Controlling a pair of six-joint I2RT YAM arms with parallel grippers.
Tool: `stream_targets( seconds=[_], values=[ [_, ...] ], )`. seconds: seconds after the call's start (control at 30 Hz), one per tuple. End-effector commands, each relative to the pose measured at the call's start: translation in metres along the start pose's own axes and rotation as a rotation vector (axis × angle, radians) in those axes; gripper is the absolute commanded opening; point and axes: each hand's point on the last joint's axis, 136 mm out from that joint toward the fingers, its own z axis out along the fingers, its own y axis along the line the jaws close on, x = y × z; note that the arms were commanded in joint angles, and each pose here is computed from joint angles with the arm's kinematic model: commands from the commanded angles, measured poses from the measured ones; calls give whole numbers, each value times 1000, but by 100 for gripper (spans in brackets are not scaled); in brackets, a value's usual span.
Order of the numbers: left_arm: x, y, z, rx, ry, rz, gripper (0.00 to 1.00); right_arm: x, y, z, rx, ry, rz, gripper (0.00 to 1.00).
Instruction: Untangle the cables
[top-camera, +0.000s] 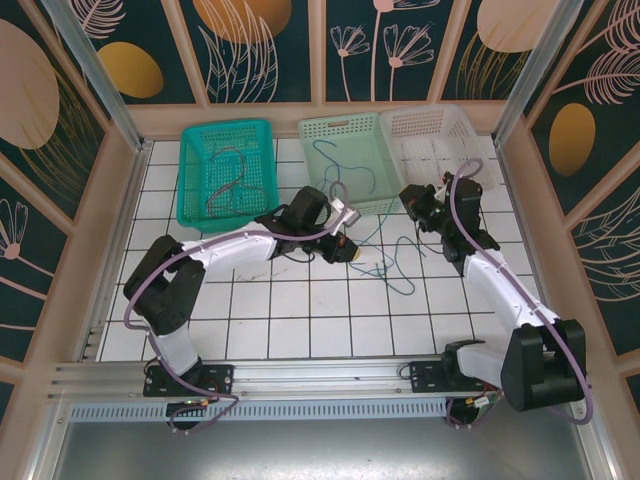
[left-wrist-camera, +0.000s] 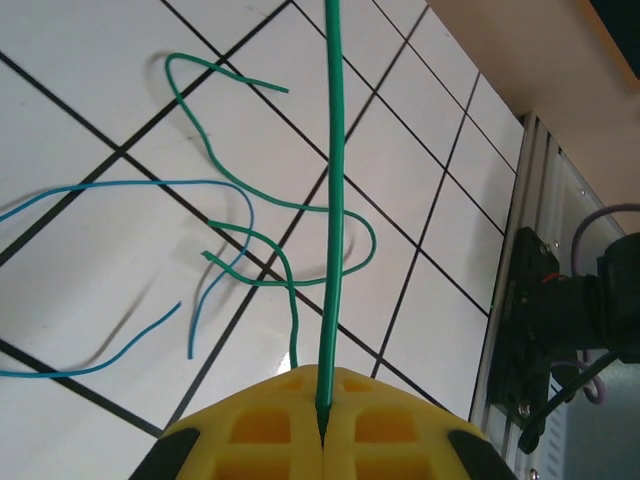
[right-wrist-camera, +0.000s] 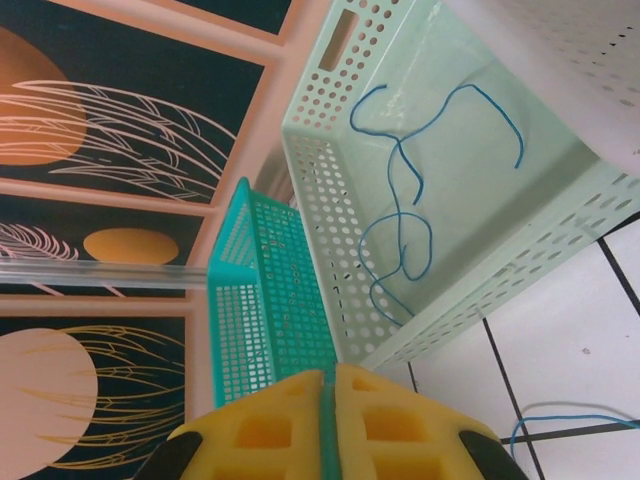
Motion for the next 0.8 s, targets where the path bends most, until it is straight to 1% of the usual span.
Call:
stream_targets(
  seconds=[0.0, 0.13, 0.27, 0.43, 0.53, 0.57, 0.6, 0.63, 0.67, 0.7, 0.77],
  values=[
    [4, -11, 6, 44, 53, 12, 0, -10, 51, -8, -148, -27, -15, 0],
    [1, -12, 10, 49, 55, 0, 0, -9, 65, -9, -192, -25, -3, 0],
    [1, -13, 11, 55, 61, -5, 0, -11, 67, -10, -198, -29, 3, 0],
    [-11, -20, 6, 62, 23, 11, 0, -12, 60, -11, -140, -33, -27, 0],
    [-25, -27, 1, 82, -30, 13, 0, -13, 59, -11, -106, -29, -60, 1],
    [-29, -33, -1, 103, -48, 10, 0, -13, 59, -11, -100, -26, -78, 19],
    [-35, -38, -3, 124, -74, 4, 0, -13, 61, -12, -95, -26, -105, 49],
    [-42, -42, -6, 140, -106, -6, 0, -14, 62, -13, -85, -24, -143, 69],
    [-49, -46, -9, 151, -134, -16, 0, -15, 61, -15, -66, -25, -173, 77],
    [-57, -46, -14, 150, -170, -33, 0, -17, 62, -18, -45, -34, -215, 80],
    [-72, -45, -26, 148, -248, -81, 0, -19, 63, -26, -22, -52, -290, 82]
  ],
)
